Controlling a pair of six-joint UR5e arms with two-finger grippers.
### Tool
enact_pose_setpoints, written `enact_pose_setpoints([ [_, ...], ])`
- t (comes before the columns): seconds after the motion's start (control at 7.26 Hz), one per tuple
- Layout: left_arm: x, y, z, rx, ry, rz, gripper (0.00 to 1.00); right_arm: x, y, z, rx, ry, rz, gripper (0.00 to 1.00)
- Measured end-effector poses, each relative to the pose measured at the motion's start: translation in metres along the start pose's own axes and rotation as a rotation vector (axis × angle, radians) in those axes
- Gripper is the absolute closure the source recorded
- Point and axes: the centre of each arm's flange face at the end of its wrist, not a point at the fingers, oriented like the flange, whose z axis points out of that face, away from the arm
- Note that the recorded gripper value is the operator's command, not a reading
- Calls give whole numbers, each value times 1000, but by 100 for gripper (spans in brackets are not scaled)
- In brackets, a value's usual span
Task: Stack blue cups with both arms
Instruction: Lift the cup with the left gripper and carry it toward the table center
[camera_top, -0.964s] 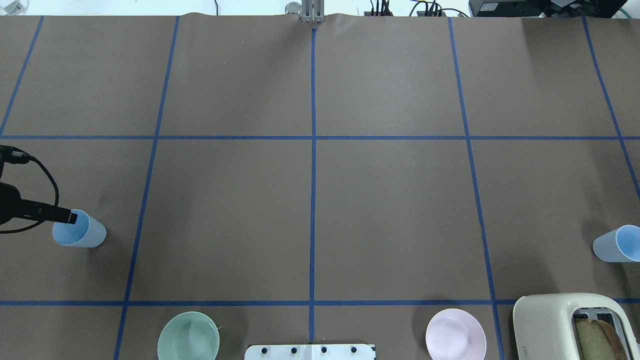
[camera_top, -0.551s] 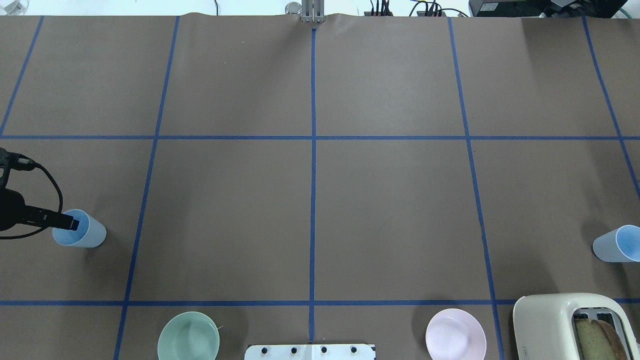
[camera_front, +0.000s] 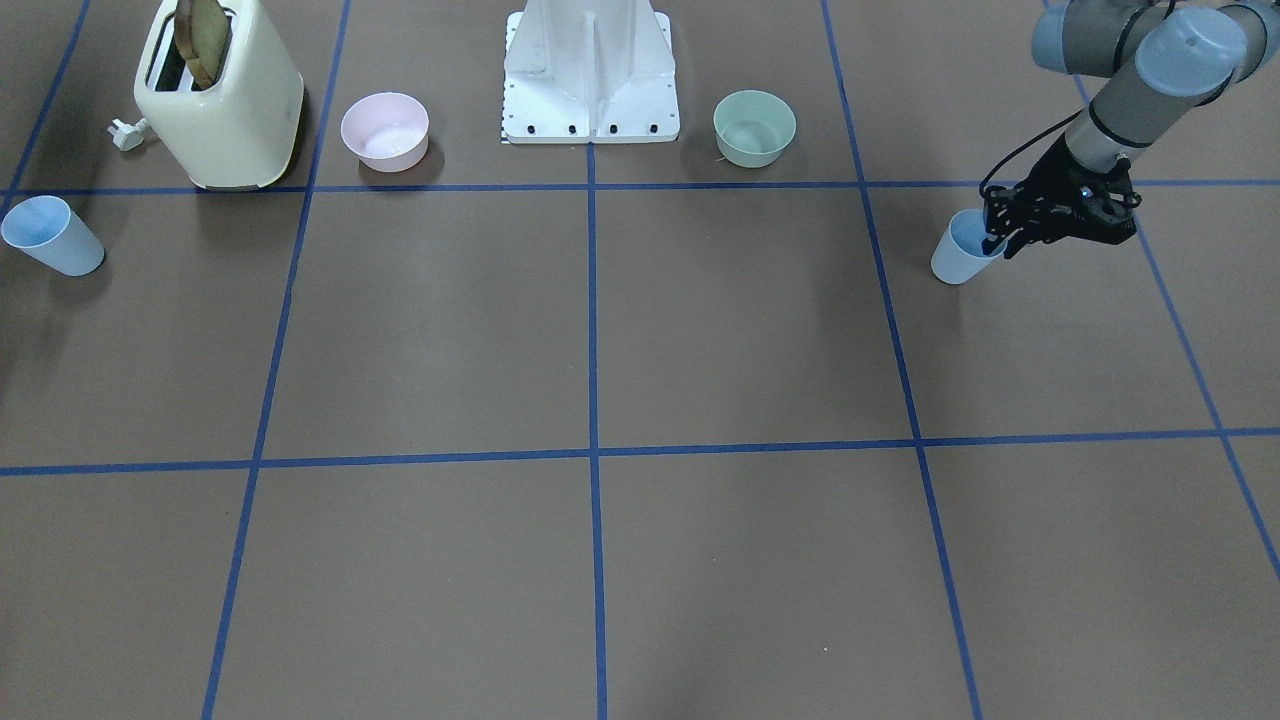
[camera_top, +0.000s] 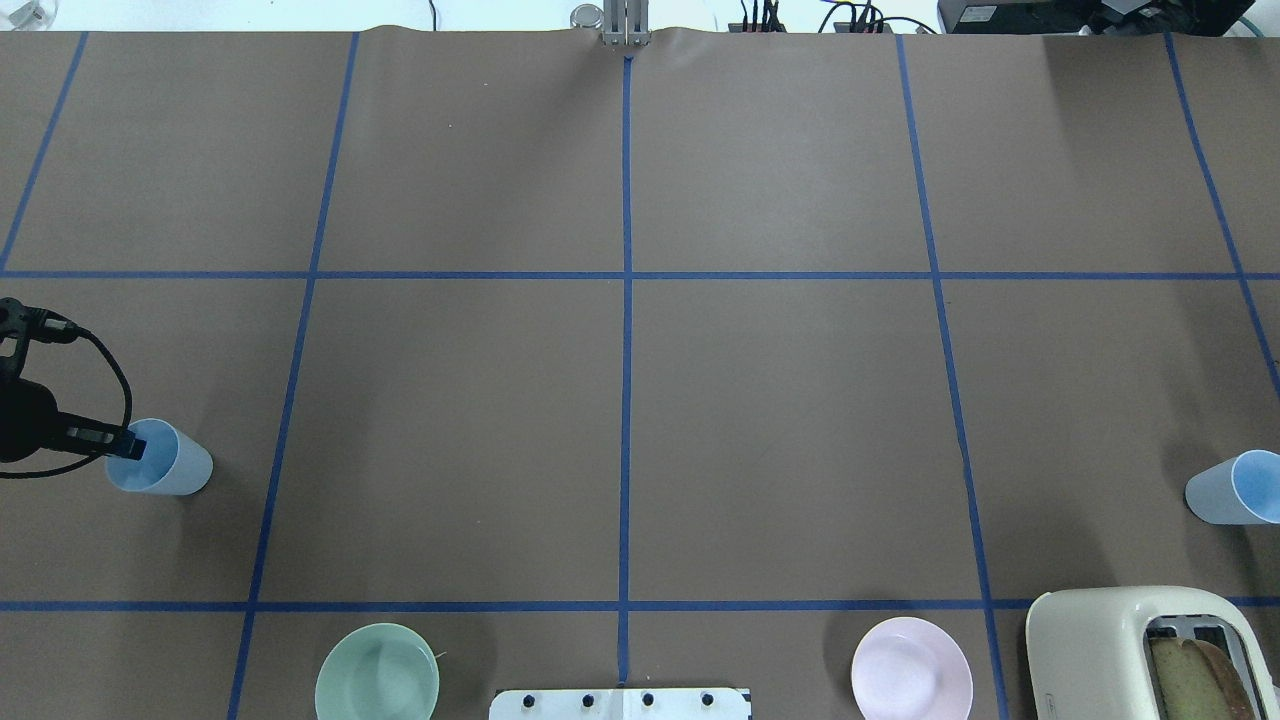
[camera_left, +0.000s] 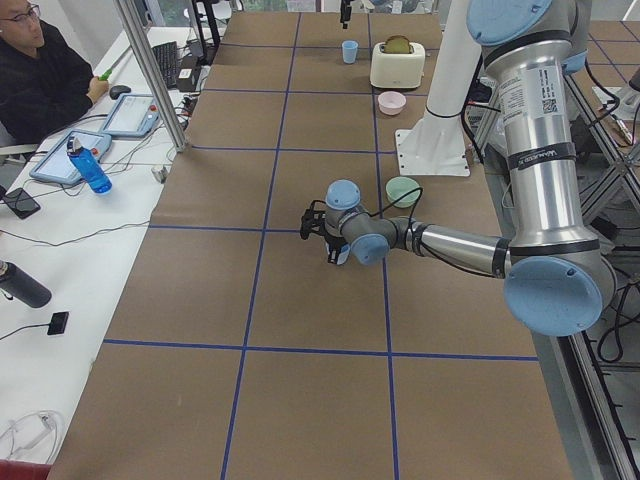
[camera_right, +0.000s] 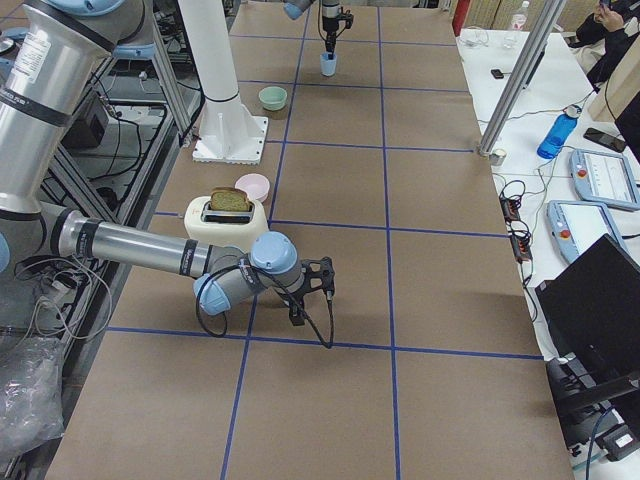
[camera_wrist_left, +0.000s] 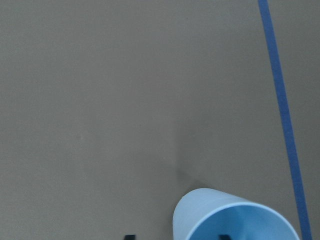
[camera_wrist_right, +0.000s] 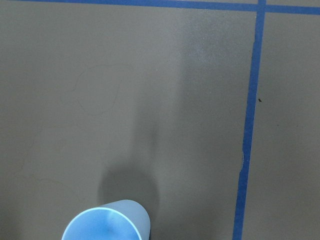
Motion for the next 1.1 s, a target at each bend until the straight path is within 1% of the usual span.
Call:
enact_pose_setpoints([
  [0.28, 3, -1, 2, -3, 5, 2, 100, 0, 0, 0, -1, -2, 1, 0],
  [0.55, 28, -13, -5, -4, 31, 11, 100, 2, 1, 2, -7, 0, 7, 0],
  [0.69, 55, -29, -14, -13, 47, 3, 100, 2, 0, 4, -10, 1, 12, 0],
  [0.83, 94, -50, -27, -22, 60, -26, 100, 1, -1, 7, -15, 1, 19, 0],
  [1.1, 182, -93, -60, -27, 81, -115, 100, -5, -6, 14, -28, -2, 32, 0],
])
